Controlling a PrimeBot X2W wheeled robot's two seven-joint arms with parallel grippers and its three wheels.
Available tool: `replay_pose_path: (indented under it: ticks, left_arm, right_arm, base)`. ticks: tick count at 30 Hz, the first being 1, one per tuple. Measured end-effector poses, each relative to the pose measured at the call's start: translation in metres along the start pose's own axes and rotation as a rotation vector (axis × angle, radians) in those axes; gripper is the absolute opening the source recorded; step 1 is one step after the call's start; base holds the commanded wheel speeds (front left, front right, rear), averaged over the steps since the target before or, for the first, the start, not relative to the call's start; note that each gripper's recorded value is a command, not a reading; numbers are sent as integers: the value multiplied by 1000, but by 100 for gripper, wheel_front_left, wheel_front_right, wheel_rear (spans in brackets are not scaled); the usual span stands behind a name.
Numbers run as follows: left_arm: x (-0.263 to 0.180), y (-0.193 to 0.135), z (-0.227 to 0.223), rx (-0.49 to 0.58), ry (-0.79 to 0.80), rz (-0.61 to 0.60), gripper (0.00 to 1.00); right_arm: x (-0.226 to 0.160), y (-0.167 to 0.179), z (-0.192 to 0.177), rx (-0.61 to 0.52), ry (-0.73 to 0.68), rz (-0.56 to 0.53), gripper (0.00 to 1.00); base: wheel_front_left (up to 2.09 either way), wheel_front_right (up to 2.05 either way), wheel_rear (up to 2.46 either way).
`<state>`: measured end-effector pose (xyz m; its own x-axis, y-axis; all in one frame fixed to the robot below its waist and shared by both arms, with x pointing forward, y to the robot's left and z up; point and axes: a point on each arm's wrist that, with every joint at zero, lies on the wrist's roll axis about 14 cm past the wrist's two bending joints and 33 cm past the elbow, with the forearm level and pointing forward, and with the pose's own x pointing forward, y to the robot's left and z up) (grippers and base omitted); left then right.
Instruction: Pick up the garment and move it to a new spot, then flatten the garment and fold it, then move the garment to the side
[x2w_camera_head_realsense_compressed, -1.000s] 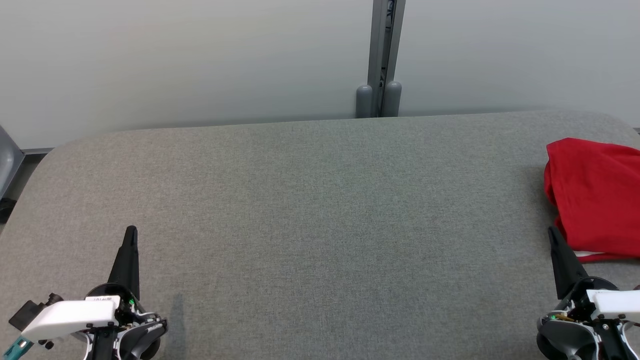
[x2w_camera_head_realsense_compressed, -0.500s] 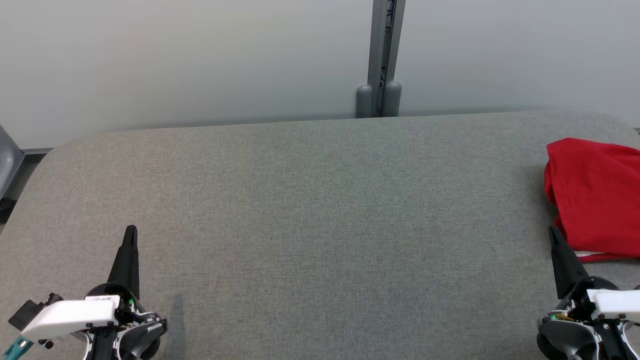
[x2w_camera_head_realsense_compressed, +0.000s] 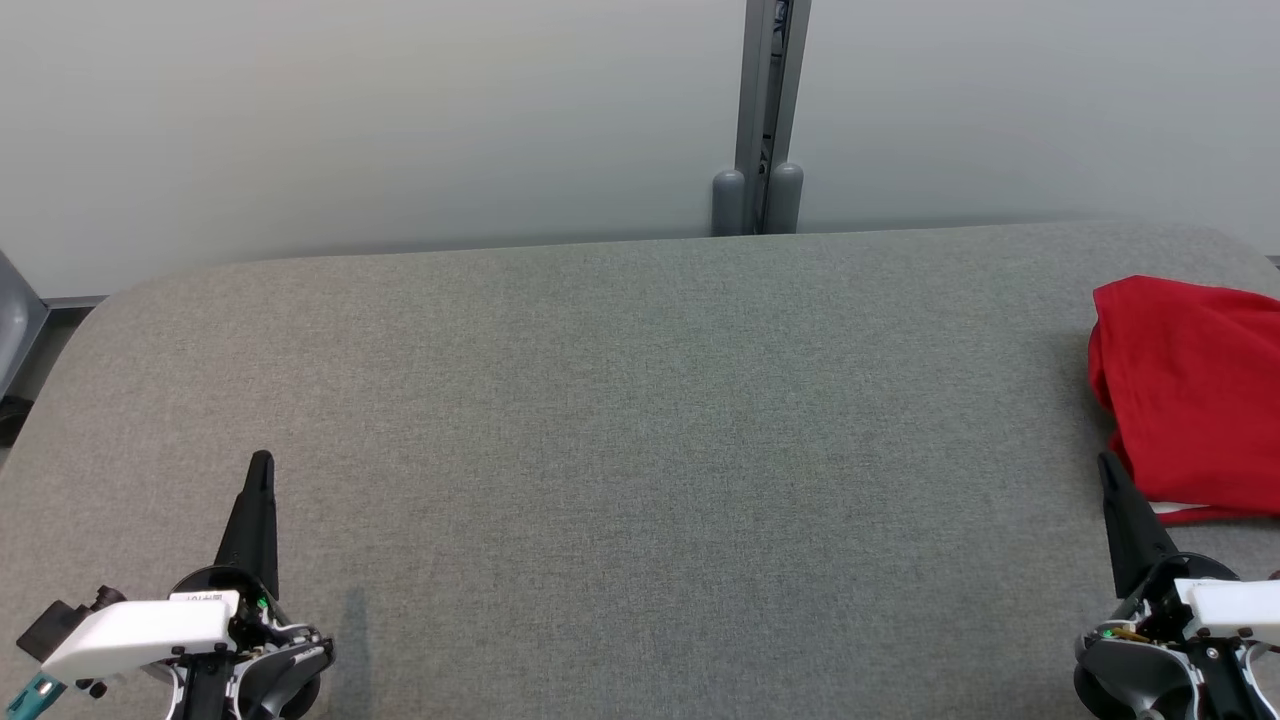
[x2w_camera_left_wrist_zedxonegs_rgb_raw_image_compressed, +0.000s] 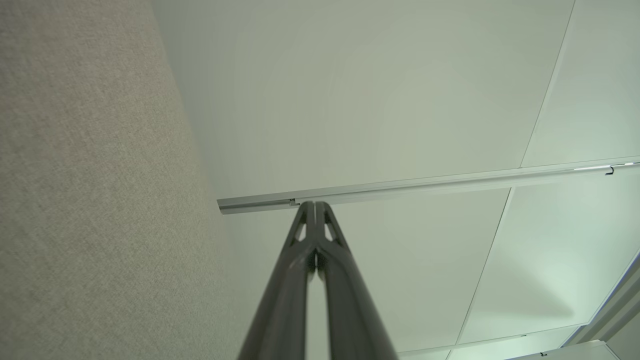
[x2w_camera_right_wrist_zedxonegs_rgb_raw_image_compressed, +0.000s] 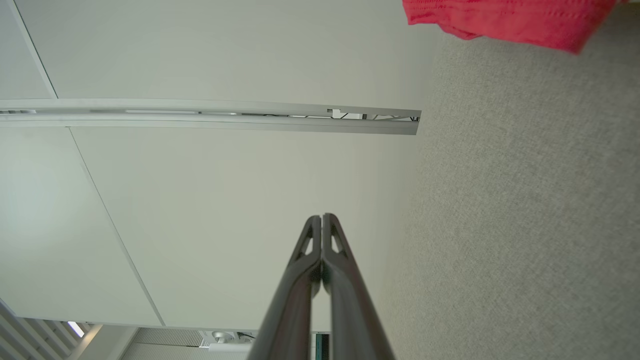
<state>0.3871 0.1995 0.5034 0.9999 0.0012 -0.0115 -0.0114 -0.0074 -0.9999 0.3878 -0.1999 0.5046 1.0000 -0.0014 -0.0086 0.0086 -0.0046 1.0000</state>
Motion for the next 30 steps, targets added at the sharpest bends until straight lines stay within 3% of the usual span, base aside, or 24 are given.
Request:
replay_pose_path:
  ticks: [30]
  left_arm:
    - [0, 0, 0, -1, 1, 0, 0]
  right_arm:
    - [0, 0, 0, 1, -1, 0, 0]
  base:
    - [0, 0, 0]
